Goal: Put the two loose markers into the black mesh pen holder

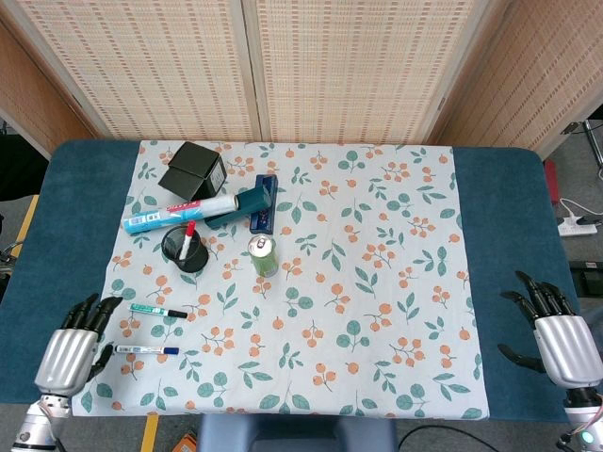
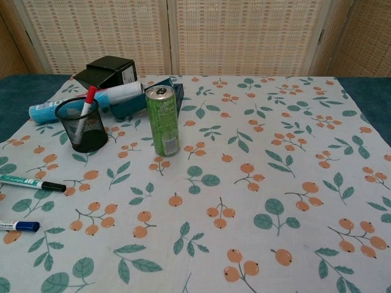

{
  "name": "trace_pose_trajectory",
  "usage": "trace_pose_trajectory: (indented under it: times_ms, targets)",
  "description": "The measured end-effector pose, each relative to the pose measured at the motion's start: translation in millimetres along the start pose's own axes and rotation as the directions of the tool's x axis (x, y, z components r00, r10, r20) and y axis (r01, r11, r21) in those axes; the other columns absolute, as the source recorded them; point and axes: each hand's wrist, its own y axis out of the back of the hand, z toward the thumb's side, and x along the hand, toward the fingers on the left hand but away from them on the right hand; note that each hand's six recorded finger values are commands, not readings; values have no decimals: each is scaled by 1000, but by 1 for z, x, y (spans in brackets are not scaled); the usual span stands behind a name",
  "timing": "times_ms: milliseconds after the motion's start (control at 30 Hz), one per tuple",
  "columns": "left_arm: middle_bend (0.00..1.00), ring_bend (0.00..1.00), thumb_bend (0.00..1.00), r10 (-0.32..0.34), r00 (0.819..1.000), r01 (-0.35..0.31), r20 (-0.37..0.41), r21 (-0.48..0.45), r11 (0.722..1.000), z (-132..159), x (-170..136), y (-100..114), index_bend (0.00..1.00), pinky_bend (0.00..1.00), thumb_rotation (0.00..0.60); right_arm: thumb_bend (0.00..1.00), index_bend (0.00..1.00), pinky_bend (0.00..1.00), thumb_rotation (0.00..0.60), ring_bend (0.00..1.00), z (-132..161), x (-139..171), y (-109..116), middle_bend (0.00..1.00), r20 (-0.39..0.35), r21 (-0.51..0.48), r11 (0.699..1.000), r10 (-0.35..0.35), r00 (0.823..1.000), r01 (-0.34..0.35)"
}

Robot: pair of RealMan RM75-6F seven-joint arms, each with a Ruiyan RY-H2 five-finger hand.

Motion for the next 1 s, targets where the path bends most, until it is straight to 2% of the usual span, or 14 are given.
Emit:
trace_pose_trajectory:
  times_ms: [233,367,500,700,1000]
  targets:
    - [171,40,349,-35,996,41,87,-62,997,60,1,-19,145,133,600,57,256,118,600,130,-2,0,1,35,2,-9,1000,-1,1000,1]
    - [202,52,348,-55,994,60,94,-53,997,75,3,-30,174,136,600,57,256,118,600,133,-2,0,1,36,0,-11,1000,2,1000,-2]
    - [228,61,348,-83,993,86,79,-40,995,81,6,-44,208,139,600,57,256,118,600,138,-3,0,1,36,0,-16,1000,4,1000,-4]
    - [272,75,348,-136,991,137,13,-41,990,77,15,-76,232,141,600,57,257,118,600,138,-5,0,2,36,5,-18,1000,0,1000,1]
    - [301,87,349,-145,989,144,-15,-38,989,73,19,-90,255,145,600,57,257,118,600,138,-5,0,2,35,5,-17,1000,0,1000,0]
